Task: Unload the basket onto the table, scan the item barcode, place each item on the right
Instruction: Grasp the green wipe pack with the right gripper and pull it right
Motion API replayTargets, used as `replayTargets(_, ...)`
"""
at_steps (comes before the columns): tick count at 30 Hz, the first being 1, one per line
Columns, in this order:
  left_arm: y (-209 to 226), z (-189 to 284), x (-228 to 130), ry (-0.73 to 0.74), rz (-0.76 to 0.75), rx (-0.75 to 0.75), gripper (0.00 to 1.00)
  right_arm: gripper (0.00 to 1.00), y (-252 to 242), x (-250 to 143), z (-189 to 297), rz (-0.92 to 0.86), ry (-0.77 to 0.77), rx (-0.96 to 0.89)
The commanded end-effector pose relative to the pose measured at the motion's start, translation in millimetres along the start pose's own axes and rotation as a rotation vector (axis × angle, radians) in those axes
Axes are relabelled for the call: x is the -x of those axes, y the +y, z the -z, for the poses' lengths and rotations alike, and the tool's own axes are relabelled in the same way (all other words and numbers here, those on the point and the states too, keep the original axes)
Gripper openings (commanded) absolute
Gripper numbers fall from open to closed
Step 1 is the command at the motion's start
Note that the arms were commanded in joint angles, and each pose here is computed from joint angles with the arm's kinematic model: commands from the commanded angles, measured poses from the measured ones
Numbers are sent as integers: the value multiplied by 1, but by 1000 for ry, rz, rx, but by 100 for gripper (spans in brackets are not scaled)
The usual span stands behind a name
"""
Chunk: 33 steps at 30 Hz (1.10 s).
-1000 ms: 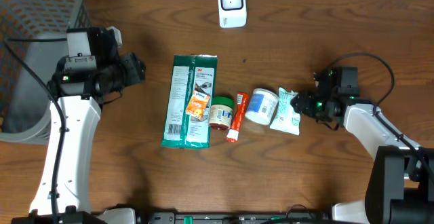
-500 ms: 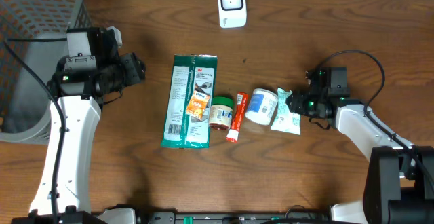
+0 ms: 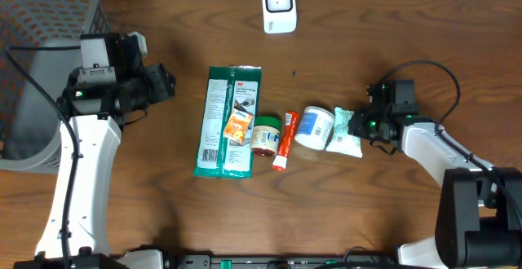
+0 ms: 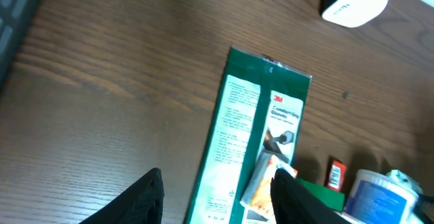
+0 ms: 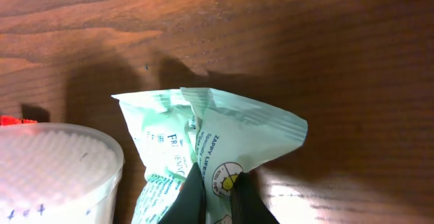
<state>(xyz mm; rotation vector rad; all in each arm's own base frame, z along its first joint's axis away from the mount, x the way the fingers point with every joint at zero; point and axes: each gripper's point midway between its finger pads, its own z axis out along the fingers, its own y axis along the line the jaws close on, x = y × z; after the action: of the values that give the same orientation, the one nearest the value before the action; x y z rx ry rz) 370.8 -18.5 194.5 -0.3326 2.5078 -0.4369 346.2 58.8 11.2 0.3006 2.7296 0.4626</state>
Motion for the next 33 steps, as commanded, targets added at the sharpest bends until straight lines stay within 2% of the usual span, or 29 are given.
replayTargets(1,-14,1,1,6,-8,-75,50,1,-12,2,16,-35,-9,-38)
replayTargets(4,-27,2,2,8,-15,-151,49,1,-3,15,47,-44,-72,9)
replayTargets(12,-93,26,-6,68,-57,-550,50,1,54,32,141,-32,-269,275)
replayTargets(17,-133,39,-26,142,-116,-718,50,1,85,34,188,-86,-348,435)
replayTargets(20,-169,41,-46,175,-219,-783,50,1,110,34,215,-74,-372,578)
replayTargets(26,-236,56,-77,160,-431,-937,51,1,122,41,228,-93,-393,657)
replayTargets(33,-270,63,-98,133,-540,-992,57,1,138,43,236,-65,-405,711)
